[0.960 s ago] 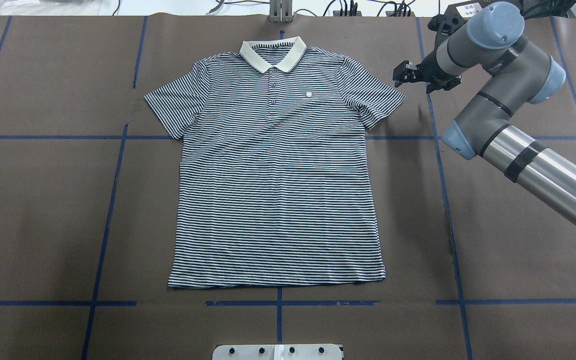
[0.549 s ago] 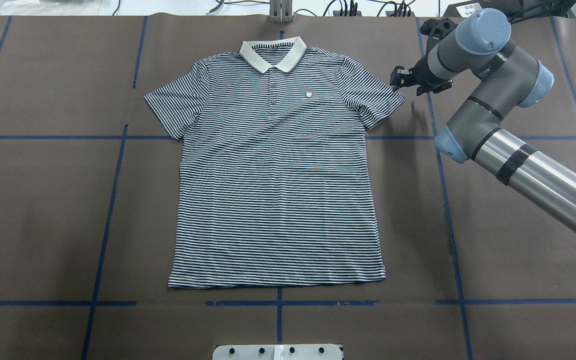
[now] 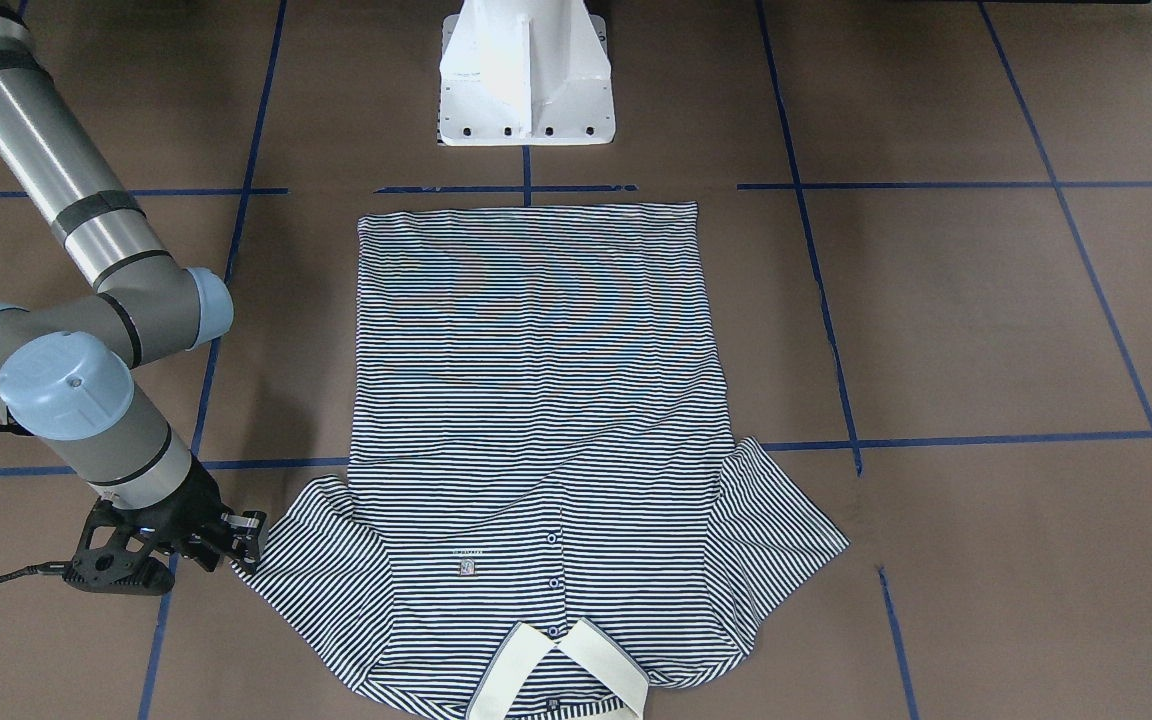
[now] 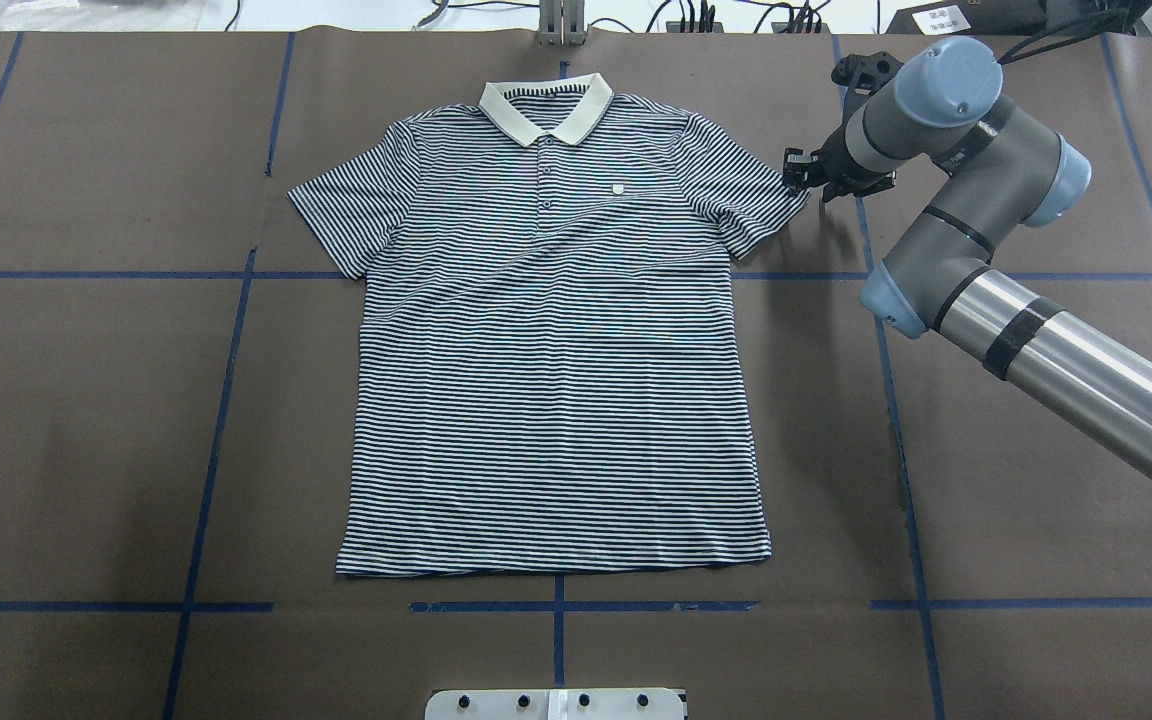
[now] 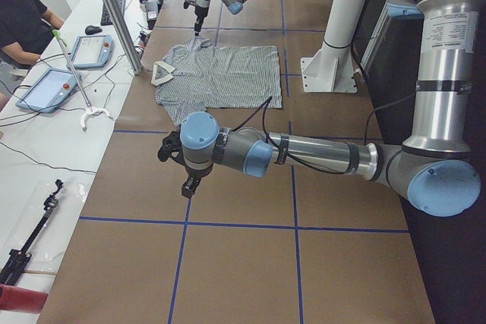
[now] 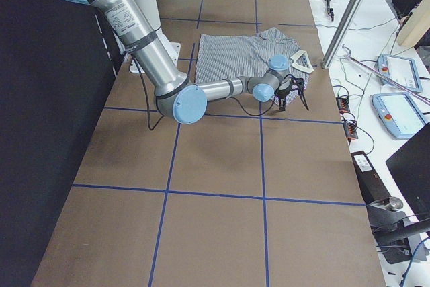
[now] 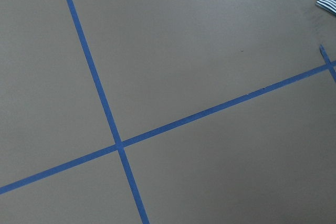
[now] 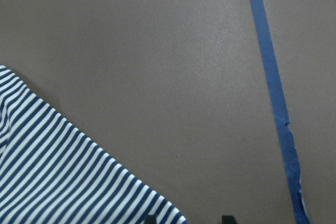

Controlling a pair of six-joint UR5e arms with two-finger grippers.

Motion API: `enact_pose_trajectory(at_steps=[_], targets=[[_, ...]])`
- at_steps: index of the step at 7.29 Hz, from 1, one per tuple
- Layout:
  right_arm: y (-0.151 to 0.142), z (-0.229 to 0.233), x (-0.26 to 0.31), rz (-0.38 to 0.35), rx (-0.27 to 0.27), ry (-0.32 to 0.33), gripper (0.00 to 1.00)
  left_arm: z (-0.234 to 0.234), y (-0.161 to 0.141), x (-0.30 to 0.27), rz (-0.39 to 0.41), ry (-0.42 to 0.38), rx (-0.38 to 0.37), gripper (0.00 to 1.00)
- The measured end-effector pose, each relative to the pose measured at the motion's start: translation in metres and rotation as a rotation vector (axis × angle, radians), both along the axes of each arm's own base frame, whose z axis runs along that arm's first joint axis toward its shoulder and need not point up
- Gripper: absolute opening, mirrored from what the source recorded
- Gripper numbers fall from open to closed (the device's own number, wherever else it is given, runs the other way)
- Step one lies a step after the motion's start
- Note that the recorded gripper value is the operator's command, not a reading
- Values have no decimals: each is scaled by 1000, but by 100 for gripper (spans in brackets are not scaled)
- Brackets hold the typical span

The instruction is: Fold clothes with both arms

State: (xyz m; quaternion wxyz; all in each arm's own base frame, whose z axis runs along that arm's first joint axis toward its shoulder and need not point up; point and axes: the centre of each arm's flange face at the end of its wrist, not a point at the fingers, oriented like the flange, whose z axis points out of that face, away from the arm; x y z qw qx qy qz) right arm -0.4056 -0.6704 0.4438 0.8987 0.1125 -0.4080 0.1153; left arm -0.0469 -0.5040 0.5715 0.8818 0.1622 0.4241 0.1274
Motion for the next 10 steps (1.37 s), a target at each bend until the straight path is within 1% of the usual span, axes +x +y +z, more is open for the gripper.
enact_pose_trajectory(at_steps=[1, 3, 4, 5, 6, 7, 8, 10], targets=[[-1, -1, -1, 1, 0, 0, 0, 1, 0, 0, 0, 0, -1, 100], [-6, -24, -6, 10, 10, -25, 0, 2, 0, 0, 0, 0, -3, 100], [-5, -44, -10, 19, 13, -54, 0, 2, 0, 0, 0, 0, -4, 100], [3, -71, -25, 24, 10, -94, 0, 2, 0, 0, 0, 0, -4, 100], [14, -98, -48, 30, -5, -135, 0, 1, 0, 0, 0, 0, -4, 100], [20, -119, -66, 39, -17, -156, 0, 1, 1, 0, 0, 0, -2, 100], [16, -133, -80, 57, -23, -151, 0, 0, 1, 0, 0, 0, 0, 100], [-7, -154, -114, 96, -26, -105, 0, -2, 1, 0, -1, 0, 4, 100]])
